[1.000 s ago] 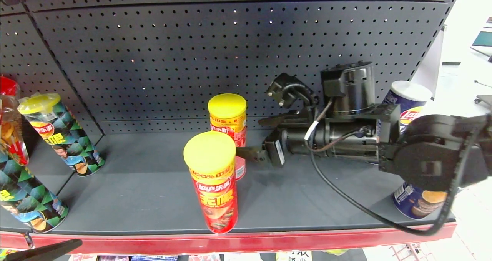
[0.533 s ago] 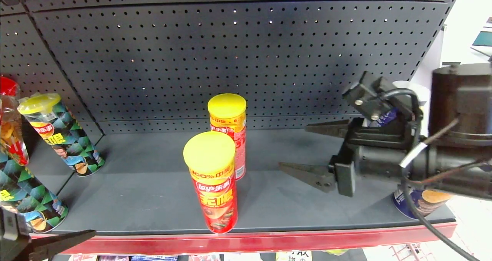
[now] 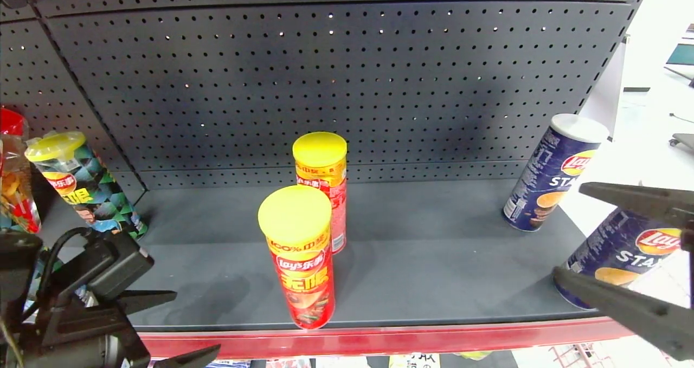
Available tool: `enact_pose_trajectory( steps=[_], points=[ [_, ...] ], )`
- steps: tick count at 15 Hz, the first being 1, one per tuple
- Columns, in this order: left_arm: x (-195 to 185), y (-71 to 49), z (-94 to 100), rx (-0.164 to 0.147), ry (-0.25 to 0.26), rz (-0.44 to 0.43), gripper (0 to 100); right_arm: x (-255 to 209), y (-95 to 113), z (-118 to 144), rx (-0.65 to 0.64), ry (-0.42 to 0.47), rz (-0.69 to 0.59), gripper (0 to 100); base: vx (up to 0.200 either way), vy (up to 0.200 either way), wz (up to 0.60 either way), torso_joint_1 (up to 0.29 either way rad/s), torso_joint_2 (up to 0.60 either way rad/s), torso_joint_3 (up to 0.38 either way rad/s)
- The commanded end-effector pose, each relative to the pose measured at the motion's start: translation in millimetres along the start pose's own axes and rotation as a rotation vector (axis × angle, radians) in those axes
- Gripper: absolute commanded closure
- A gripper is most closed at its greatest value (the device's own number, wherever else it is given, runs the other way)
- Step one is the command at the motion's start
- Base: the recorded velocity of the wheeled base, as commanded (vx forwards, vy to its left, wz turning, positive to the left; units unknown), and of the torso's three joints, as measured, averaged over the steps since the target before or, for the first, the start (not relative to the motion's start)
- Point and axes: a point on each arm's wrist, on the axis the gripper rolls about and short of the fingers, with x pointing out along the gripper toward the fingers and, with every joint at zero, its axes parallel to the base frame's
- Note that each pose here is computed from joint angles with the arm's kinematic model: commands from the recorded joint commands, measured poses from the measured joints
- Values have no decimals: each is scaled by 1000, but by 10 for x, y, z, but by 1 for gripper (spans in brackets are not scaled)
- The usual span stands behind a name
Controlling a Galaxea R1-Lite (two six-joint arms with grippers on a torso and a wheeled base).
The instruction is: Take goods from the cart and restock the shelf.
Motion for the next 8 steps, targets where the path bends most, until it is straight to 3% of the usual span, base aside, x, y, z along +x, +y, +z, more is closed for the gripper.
enact_pose_trajectory(
  steps=[1,4,8],
  points=[
    [220,51,54,-6,83,-11,0,-455,-53,23,-2,-109,-177,0,0,0,0,0,0,0],
    [479,114,141,16,82,-11,0,-701,-47,-146,40,-123,-329,0,0,0,0,0,0,0],
    [674,109,228,41,67,3,0,-794,-39,-152,57,-148,-394,0,0,0,0,0,0,0]
  ],
)
